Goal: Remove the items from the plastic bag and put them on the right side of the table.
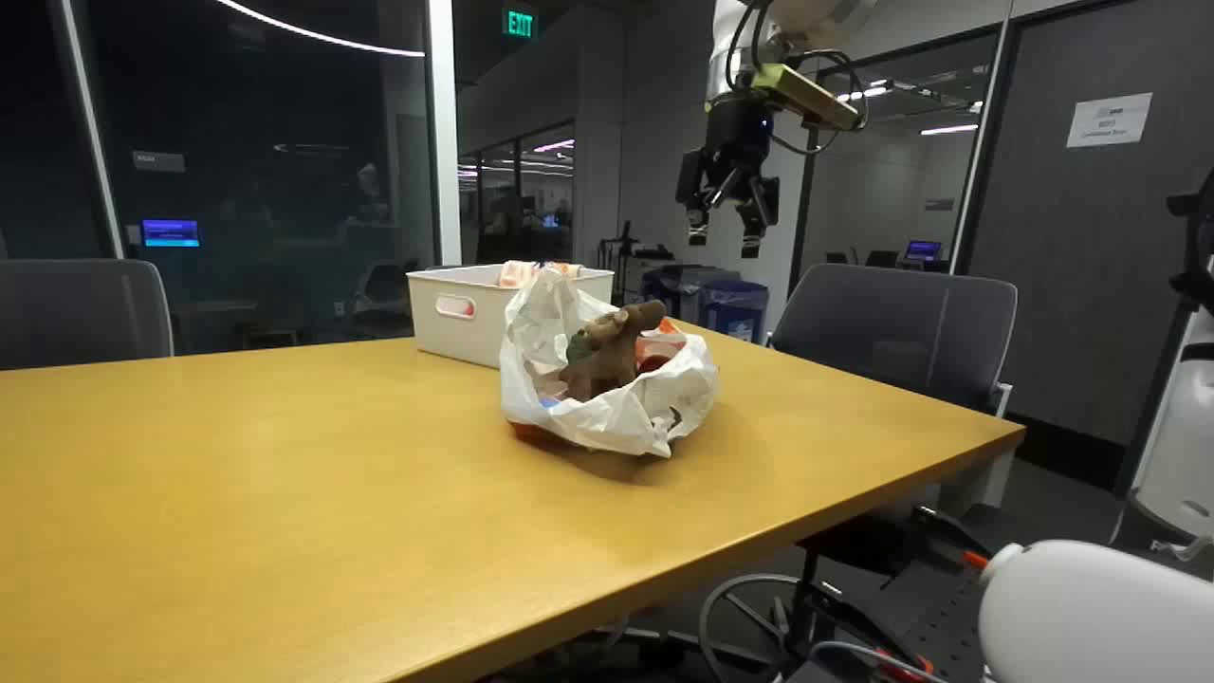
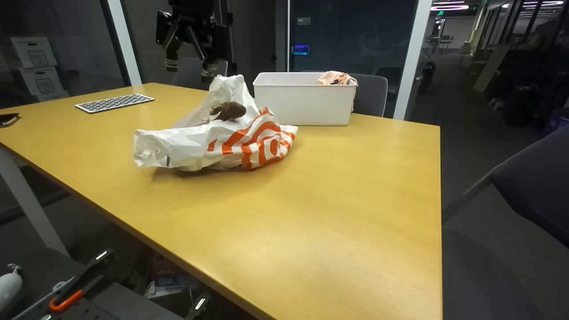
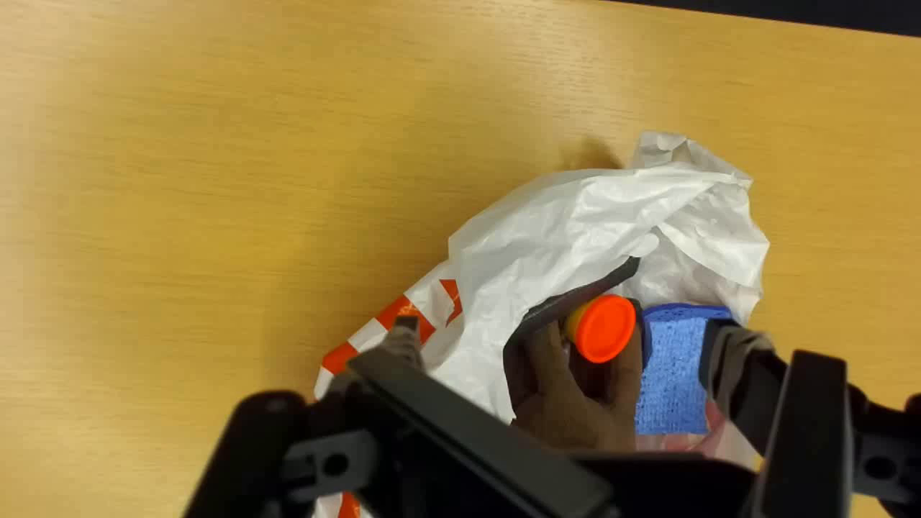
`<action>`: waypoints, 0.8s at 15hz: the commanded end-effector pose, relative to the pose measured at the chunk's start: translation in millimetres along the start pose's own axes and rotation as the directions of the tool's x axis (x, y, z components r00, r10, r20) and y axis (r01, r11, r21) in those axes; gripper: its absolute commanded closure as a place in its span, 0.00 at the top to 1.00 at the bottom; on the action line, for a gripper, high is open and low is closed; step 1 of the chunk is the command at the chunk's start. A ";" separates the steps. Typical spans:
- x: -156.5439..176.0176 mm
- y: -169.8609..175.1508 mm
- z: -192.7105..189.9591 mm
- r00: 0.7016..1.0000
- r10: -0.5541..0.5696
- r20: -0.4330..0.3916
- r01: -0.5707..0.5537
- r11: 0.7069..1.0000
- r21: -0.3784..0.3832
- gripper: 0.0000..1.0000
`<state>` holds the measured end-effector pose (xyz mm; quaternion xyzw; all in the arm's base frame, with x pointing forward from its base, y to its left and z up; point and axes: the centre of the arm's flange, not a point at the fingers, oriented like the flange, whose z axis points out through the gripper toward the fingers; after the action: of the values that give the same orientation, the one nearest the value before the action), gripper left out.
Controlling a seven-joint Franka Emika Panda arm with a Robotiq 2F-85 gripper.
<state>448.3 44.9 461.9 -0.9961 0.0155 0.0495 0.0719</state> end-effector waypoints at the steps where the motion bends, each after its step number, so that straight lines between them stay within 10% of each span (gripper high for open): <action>1: 0.5 -0.3 -1.7 1.000 -0.001 -0.004 0.001 1.000 0.000 1.00; 12: 0.7 -0.8 -5.0 1.000 -0.002 -0.011 0.002 1.000 0.001 1.00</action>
<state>449.5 45.0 466.9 -0.9963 0.0150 0.0440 0.0724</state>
